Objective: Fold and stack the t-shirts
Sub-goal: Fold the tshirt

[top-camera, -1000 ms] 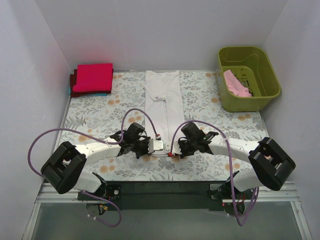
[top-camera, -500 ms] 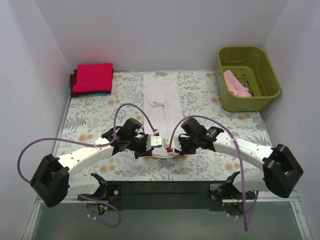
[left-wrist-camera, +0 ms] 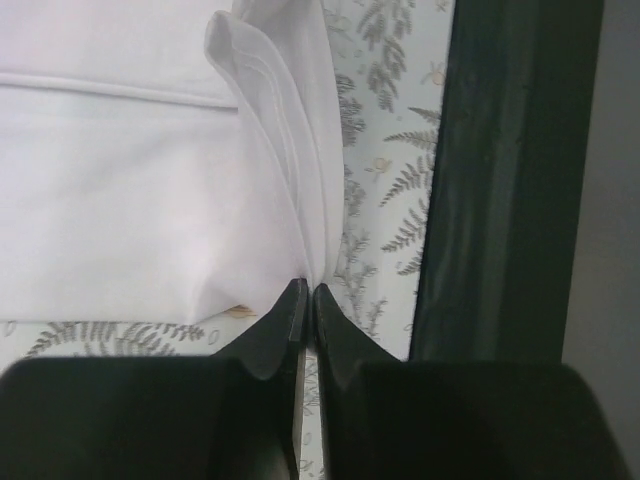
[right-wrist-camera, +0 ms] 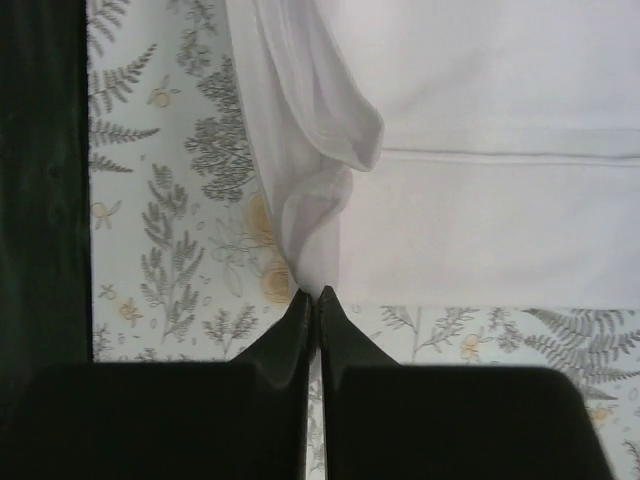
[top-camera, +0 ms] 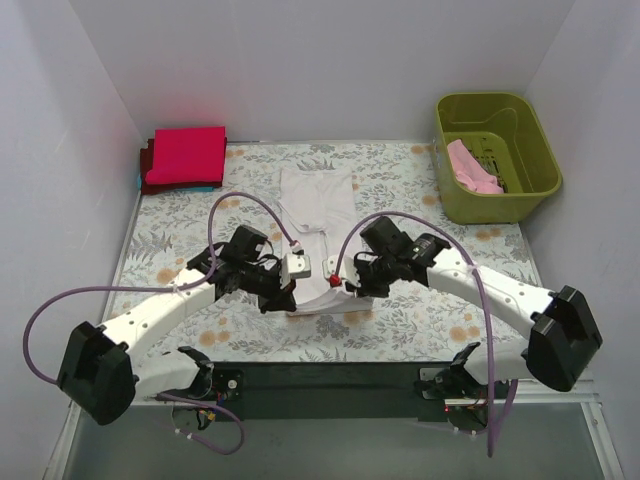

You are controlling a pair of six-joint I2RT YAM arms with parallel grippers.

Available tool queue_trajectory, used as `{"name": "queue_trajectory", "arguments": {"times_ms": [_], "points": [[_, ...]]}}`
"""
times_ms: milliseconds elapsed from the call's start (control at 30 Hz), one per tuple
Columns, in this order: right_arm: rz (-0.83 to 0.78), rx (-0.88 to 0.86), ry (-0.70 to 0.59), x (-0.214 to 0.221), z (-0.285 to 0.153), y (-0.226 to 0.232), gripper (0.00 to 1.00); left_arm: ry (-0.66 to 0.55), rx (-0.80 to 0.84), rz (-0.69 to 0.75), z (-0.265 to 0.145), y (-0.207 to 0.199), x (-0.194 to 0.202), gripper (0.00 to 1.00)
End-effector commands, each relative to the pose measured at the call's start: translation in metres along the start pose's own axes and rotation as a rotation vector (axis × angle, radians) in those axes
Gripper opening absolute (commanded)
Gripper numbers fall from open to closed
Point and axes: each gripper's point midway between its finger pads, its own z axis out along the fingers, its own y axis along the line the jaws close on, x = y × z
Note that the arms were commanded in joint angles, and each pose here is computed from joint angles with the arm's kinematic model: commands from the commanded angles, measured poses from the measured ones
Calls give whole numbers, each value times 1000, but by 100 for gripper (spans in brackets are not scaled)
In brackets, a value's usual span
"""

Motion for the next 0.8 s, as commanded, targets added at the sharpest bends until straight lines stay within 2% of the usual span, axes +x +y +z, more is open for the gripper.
{"name": "queue_trajectory", "arguments": {"times_ms": [0,400,767], "points": [[-57,23,-41,-20,-14,-32,1,-61,-28,28,-9,27,-24,0],[-105,41,-37,-16,-3,-120,1,-53,-149,37,-9,139,-33,0],[-94,85,-31,-2,3,-190,1,-63,-210,-14,-14,220,-33,0]]}}
